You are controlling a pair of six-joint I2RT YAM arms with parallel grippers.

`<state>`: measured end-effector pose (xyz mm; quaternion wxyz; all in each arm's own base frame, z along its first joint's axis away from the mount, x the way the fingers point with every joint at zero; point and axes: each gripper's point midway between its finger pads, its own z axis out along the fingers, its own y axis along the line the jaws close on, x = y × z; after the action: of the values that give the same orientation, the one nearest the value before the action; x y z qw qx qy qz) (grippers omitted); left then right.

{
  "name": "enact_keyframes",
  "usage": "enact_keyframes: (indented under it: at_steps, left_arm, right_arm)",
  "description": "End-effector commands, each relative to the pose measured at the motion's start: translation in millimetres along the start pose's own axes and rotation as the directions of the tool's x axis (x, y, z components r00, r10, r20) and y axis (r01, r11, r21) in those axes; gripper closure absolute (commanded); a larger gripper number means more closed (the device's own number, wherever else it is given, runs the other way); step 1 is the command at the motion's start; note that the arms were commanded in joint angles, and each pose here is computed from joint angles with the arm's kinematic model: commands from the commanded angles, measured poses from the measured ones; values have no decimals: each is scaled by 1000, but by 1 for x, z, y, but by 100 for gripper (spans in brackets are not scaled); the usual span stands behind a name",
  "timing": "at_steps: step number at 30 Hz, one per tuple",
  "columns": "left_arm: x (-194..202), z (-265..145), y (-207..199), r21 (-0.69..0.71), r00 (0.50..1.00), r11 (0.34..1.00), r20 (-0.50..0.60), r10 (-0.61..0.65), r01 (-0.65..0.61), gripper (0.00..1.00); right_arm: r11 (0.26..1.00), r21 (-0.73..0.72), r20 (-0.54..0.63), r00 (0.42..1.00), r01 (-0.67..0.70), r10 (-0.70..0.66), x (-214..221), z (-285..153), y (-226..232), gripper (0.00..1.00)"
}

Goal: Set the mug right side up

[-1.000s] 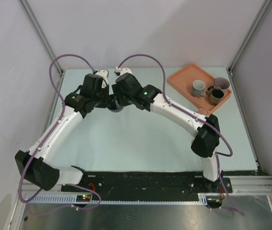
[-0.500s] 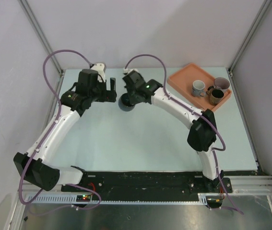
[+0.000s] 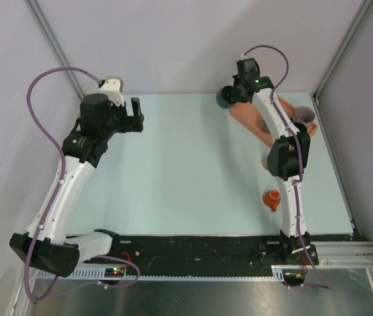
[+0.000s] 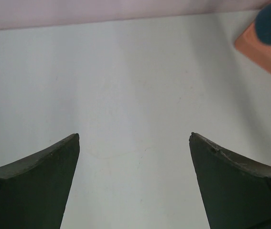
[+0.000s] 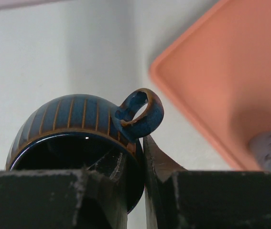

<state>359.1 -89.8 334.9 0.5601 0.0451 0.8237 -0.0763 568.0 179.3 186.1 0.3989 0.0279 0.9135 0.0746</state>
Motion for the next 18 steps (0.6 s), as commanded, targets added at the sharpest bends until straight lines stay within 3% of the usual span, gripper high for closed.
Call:
enact_keyframes:
  at_steps: [1, 5, 9, 18]
  left_arm:
    - [21, 0, 17, -30, 999, 999, -27, 28, -29, 0]
    - [35, 2, 27, -51, 998, 998, -56, 36, -39, 0]
    - [40, 7, 34, -66, 996, 997, -75, 39, -44, 0]
    - [32, 23, 49, -111, 996, 993, -87, 35, -45, 0]
  right_arm:
    - [997, 3, 116, 990, -77, 76, -45, 24, -38, 100]
    - [987, 35, 176, 973, -160, 151, -62, 46, -84, 100]
    - [985, 77, 207, 969, -155, 136, -67, 61, -108, 100]
    - [967, 219, 131, 986, -133, 106, -38, 78, -150, 100]
